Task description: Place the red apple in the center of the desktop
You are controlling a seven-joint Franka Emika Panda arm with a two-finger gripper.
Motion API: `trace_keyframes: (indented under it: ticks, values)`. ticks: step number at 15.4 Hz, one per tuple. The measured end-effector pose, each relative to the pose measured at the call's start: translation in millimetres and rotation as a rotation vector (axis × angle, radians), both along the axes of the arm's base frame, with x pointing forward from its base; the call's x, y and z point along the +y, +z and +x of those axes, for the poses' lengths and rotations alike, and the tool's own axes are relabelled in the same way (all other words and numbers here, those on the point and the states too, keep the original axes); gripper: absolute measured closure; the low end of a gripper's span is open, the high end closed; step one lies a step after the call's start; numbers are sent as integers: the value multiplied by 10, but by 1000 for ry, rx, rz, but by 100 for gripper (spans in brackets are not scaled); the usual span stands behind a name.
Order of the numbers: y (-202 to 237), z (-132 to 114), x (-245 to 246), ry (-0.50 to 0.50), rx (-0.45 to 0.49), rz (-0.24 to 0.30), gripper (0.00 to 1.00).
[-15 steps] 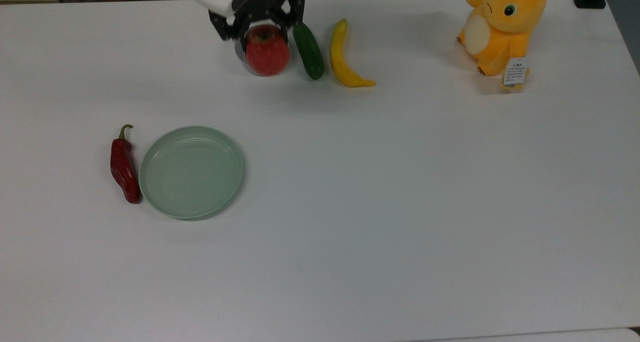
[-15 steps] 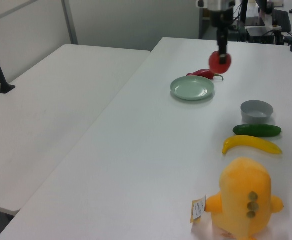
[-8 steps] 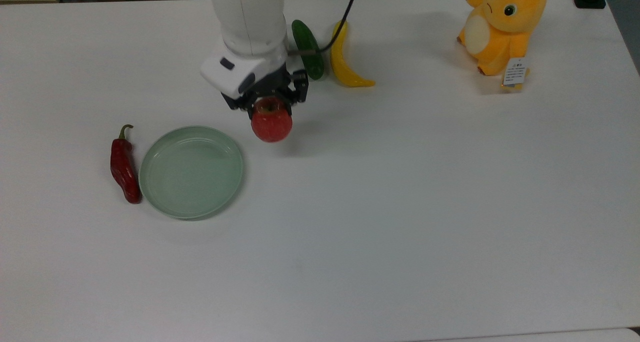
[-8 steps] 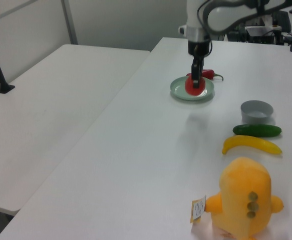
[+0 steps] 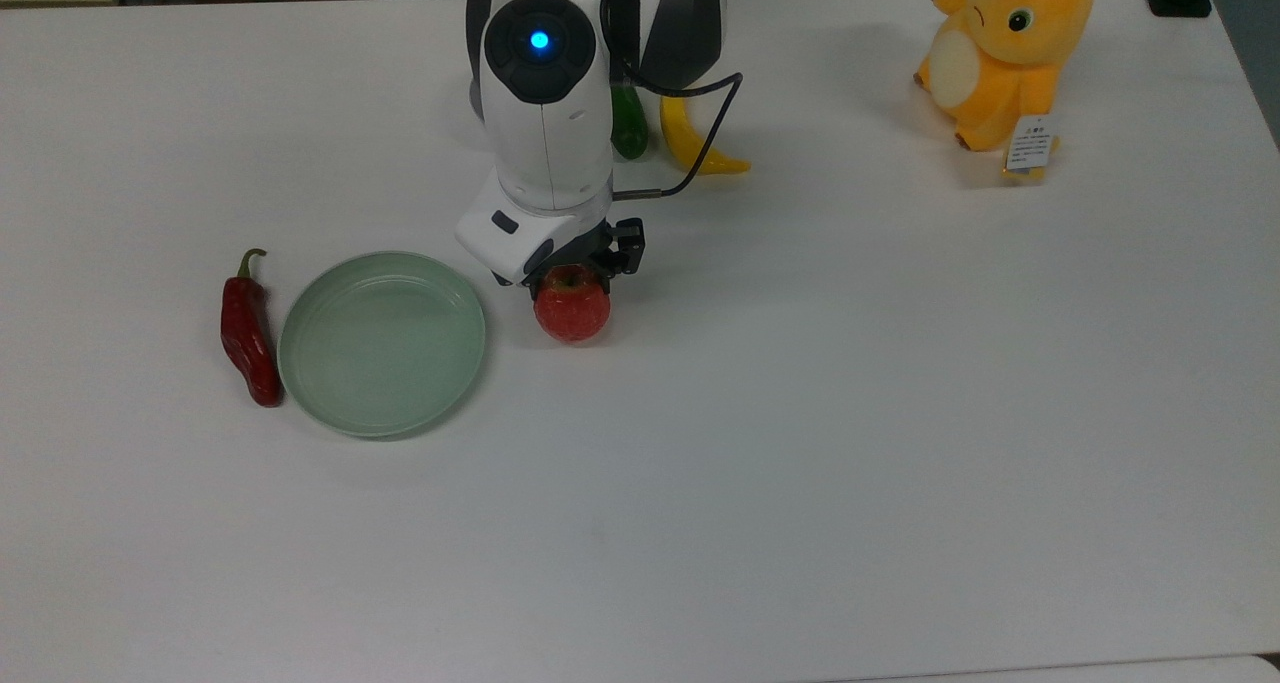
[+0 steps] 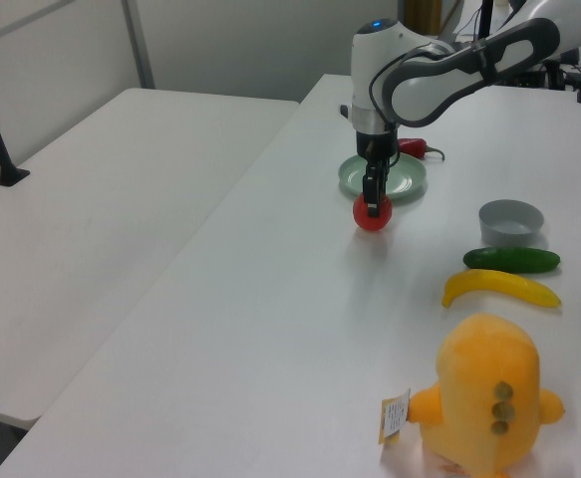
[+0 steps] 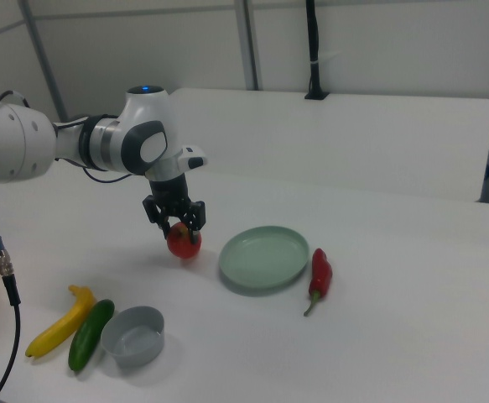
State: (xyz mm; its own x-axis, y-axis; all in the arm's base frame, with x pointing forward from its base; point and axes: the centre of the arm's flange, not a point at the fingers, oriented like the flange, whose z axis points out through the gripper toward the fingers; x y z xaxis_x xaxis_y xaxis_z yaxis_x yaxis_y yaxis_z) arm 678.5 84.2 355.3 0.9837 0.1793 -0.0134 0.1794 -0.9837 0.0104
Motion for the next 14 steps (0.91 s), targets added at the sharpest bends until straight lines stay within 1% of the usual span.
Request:
trace_keyframes:
  ticks: [3,4,5,7,9,11,13,14]
  values:
    - [14,6,1,0,-3,0,31]
    - [14,6,1,0,-3,0,24]
    - [14,6,2,0,-3,0,15]
    - [14,6,5,1,-3,0,0]
    - [22,7,11,1,-4,1,0]
    - [122,18,15,2,-21,3,0]
    - [426,-11,10,2,-57,11,0]
    - [702,-80,0,2,-68,16,0]
